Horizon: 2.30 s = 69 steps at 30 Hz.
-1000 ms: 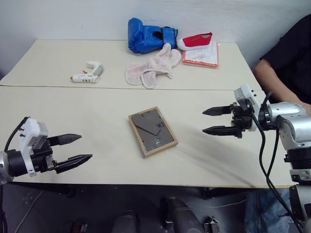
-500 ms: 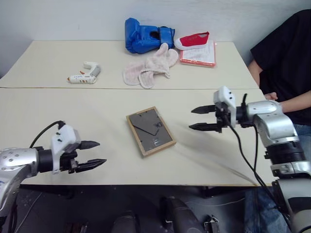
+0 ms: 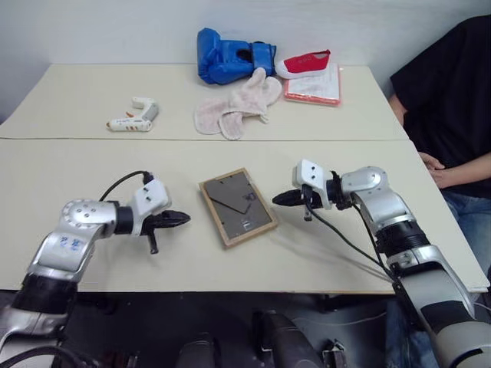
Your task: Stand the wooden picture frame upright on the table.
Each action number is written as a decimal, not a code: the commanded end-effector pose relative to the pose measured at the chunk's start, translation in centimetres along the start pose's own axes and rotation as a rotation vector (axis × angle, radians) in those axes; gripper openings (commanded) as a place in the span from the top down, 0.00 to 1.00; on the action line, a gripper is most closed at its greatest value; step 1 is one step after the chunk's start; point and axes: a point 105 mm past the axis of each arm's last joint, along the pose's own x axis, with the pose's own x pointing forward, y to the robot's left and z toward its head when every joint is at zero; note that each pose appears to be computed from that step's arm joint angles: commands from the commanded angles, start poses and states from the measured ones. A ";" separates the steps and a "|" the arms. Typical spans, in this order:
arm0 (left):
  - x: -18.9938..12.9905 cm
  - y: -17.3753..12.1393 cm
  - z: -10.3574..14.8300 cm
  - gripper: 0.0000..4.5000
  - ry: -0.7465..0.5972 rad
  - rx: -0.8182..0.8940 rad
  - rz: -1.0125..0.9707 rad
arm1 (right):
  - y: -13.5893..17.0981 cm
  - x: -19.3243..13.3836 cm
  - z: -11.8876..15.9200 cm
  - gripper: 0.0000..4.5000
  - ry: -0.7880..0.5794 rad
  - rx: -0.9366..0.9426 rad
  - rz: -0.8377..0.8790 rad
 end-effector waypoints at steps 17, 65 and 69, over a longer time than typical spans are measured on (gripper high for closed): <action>-1.6 0.9 -0.1 0.73 -0.005 -0.389 -0.179 | 2.4 -1.4 1.2 1.00 0.033 -0.100 -0.021; 3.1 -4.3 5.9 0.72 -0.099 -0.970 -0.438 | 3.4 -5.5 5.5 0.58 -0.112 -0.008 -0.024; 2.8 -4.8 6.3 0.72 -0.105 -0.918 -0.441 | 3.1 -6.0 8.8 0.27 -0.226 0.080 -0.012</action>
